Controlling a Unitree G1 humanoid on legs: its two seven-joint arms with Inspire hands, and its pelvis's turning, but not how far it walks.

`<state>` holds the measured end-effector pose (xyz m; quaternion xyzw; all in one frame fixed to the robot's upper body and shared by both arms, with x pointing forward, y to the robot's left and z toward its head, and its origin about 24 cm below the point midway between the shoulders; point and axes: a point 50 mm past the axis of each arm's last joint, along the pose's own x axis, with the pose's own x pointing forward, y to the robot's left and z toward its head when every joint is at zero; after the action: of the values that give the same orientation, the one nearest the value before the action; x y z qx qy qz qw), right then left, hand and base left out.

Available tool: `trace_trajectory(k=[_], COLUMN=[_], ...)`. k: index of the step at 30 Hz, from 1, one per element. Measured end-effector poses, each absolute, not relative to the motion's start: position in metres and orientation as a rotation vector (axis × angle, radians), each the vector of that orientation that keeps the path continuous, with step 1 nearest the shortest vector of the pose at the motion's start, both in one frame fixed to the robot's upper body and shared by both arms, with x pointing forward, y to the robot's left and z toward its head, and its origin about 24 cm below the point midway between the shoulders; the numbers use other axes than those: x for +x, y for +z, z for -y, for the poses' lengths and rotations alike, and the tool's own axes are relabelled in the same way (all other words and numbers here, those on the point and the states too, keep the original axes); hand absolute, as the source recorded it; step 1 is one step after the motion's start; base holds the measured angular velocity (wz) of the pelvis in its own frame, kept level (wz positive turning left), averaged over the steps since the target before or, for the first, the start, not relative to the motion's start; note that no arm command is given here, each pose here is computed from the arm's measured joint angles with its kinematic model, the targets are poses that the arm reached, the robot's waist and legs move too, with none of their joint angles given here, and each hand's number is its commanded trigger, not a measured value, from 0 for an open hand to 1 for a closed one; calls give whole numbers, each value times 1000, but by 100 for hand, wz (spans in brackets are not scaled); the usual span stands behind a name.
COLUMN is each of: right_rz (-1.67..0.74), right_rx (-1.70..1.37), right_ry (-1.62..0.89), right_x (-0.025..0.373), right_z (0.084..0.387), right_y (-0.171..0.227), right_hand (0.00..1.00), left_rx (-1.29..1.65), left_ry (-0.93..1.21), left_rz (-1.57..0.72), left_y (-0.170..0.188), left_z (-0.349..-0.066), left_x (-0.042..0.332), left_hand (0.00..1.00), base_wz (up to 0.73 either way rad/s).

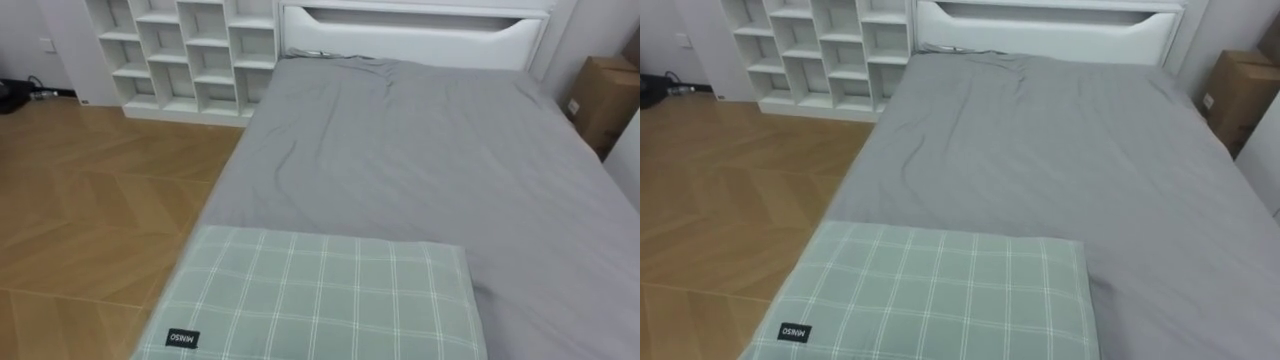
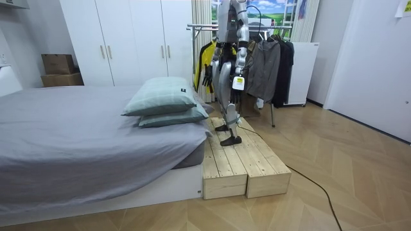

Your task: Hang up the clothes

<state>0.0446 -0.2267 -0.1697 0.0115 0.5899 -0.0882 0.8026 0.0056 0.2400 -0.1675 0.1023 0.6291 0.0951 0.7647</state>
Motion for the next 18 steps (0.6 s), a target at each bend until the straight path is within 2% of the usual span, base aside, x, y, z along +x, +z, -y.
trace_trajectory(k=[18], right_rz=[-1270], right_rx=[48], right_ry=[-209], right_x=[44], right_z=[227], right_y=[-170], right_hand=[0], left_rx=[292], left_ry=[130], left_rz=[-1401], left_y=[-168], left_z=[-240], left_x=[7], left_hand=[0], base_wz=[0])
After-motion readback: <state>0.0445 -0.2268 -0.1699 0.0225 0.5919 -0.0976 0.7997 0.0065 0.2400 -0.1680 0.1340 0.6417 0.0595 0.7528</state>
